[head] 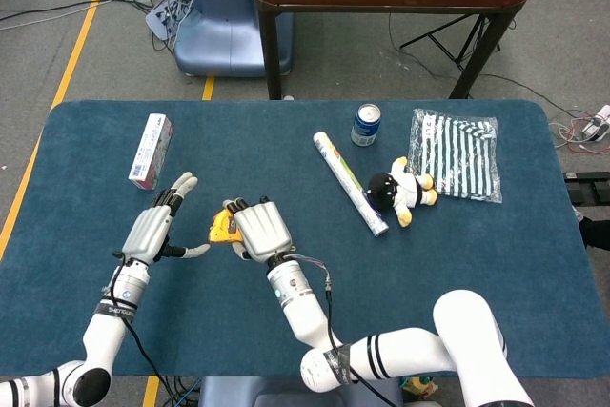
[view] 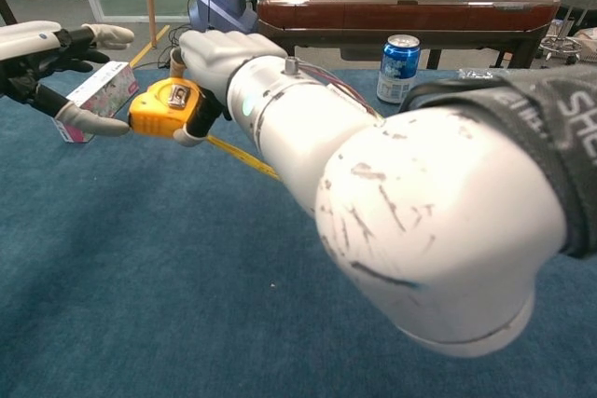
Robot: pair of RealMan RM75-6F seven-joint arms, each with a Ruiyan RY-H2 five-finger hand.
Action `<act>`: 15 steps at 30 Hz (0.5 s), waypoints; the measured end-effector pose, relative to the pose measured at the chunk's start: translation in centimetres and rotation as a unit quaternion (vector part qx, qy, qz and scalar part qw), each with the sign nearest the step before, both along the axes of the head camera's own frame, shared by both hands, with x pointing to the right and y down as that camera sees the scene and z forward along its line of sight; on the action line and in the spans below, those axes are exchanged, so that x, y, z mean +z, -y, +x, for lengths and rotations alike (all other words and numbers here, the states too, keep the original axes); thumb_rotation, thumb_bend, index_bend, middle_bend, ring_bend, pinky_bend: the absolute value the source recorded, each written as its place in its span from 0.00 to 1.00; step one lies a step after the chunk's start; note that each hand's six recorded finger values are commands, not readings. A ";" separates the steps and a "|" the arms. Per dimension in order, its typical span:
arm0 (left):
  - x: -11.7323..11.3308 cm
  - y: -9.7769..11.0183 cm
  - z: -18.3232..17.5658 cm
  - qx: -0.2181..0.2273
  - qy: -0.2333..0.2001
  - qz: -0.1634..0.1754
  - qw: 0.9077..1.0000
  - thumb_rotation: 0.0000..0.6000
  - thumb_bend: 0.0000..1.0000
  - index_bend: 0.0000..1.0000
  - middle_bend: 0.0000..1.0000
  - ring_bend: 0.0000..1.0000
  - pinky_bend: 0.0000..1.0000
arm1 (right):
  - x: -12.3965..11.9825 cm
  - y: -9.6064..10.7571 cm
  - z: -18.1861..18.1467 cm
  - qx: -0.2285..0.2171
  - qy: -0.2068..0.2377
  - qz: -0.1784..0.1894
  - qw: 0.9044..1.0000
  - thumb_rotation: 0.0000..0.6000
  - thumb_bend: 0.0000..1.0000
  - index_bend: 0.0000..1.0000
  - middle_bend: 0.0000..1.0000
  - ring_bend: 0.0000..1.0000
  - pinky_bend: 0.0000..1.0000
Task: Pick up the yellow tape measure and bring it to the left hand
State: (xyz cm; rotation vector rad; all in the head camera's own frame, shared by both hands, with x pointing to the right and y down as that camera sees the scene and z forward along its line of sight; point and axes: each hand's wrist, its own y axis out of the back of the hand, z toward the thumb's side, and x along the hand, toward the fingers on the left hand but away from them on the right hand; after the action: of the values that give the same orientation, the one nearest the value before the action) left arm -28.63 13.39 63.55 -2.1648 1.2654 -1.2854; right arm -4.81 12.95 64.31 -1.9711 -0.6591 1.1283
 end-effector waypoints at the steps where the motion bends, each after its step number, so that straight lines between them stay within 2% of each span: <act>1: 0.1 0.0 0.0 -0.001 -0.001 -0.002 1.000 1.00 0.11 0.00 0.01 0.00 0.00 | 0.0 0.0 -0.1 0.001 0.001 0.000 1.000 1.00 0.65 0.64 0.63 0.53 0.32; 15: 0.0 0.0 0.6 0.000 -0.004 -0.005 1.000 1.00 0.11 0.00 0.01 0.00 0.00 | 0.3 0.2 -0.8 0.004 -0.001 0.008 1.000 1.00 0.65 0.64 0.63 0.53 0.31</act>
State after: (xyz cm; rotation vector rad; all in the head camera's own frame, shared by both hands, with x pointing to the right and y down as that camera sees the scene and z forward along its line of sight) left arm -28.05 13.44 63.57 -2.1784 1.2647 -1.2870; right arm -5.56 12.78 64.57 -1.9545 -0.6729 1.1269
